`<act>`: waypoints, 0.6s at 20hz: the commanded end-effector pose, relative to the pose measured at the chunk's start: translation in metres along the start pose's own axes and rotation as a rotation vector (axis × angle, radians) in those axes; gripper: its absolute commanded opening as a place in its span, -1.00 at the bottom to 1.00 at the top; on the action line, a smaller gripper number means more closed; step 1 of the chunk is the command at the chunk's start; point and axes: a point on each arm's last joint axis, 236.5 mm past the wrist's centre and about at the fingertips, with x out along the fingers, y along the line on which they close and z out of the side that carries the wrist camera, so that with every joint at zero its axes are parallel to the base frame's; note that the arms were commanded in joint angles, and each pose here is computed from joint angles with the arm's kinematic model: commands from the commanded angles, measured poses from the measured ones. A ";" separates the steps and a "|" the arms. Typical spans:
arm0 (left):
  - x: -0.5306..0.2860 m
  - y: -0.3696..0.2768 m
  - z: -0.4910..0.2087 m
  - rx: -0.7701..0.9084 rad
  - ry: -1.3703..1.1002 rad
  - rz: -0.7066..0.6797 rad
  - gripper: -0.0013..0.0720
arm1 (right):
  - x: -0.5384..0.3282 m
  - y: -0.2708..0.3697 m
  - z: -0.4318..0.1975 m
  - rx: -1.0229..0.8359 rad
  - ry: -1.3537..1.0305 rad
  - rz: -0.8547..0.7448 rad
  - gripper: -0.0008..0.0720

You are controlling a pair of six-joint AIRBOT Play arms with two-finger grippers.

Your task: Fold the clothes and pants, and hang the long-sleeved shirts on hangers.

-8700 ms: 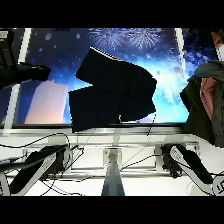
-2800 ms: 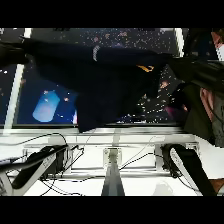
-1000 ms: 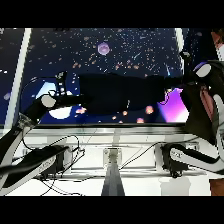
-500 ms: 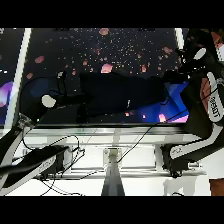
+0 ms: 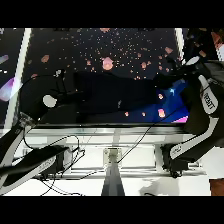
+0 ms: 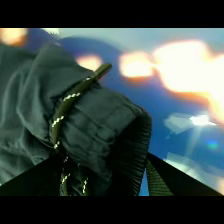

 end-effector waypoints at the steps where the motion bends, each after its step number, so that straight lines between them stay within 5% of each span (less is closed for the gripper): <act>1: 0.010 0.022 0.005 0.103 -0.022 0.080 0.91 | 0.040 0.052 -0.008 -0.063 0.057 0.109 0.56; 6: 0.021 0.034 0.000 0.120 -0.005 0.112 0.91 | 0.102 0.146 -0.035 -0.260 0.153 0.185 0.54; 9: 0.021 0.035 0.005 0.120 -0.025 0.116 0.51 | 0.136 0.196 -0.050 -0.327 0.159 0.220 0.55; 12: 0.021 0.035 0.006 0.121 -0.030 0.117 0.50 | 0.171 0.232 -0.070 -0.399 0.161 0.212 0.54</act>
